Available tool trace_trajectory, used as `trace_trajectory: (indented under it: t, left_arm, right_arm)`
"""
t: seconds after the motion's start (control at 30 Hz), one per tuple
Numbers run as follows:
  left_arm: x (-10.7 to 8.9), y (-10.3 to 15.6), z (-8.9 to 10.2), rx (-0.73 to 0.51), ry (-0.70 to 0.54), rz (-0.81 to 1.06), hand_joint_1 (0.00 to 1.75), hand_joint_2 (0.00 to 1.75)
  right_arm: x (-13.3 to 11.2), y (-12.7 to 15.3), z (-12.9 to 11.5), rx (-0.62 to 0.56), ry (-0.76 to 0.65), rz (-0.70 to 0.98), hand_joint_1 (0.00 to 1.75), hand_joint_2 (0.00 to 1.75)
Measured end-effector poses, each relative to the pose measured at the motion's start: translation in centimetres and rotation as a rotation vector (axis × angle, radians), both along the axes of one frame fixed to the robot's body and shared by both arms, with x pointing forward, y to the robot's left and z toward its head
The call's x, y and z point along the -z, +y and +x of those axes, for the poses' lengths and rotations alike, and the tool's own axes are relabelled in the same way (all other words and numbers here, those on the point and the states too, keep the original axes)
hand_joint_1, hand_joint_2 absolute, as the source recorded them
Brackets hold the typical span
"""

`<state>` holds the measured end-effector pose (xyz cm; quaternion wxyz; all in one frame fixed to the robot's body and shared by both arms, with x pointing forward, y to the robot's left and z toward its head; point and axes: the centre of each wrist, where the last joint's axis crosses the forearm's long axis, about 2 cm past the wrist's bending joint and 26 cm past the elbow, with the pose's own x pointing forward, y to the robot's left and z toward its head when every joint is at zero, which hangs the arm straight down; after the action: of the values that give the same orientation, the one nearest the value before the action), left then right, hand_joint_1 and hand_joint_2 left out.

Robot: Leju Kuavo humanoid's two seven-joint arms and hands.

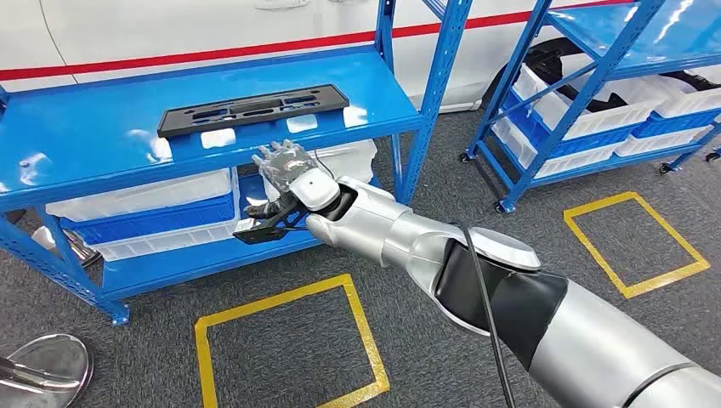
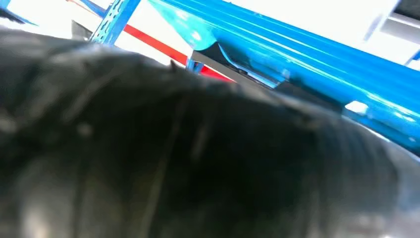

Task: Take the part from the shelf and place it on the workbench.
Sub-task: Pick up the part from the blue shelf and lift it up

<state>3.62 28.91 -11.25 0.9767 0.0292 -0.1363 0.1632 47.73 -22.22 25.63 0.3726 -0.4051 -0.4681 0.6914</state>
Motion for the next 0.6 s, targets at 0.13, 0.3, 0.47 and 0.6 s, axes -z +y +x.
trace_trajectory:
  t: [0.13, 0.3, 0.47, 0.6]
  left_arm:
    - [0.0, -0.3, 0.0, 0.001, 0.002, -0.005, 0.0, 0.0]
    - [0.0, -0.3, 0.2, 0.0, 0.005, -0.001, 0.0, 0.0]
    - [0.0, -0.2, 0.1, -0.003, 0.011, 0.001, 0.0, 0.0]
    - [0.0, 0.0, 0.0, -0.007, 0.014, 0.002, 0.0, 0.0]
  right_arm:
    - [-0.3, -0.8, 0.3, 0.026, -0.009, -0.002, 0.0, 0.0]
    - [-1.2, -1.7, 0.8, 0.054, -0.025, 0.0, 0.0, 0.0]
    - [-0.7, -2.0, 0.7, 0.064, -0.012, -0.01, 0.0, 0.0]
    - [-0.7, -2.1, 0.7, 0.067, -0.01, -0.014, 0.0, 0.0]
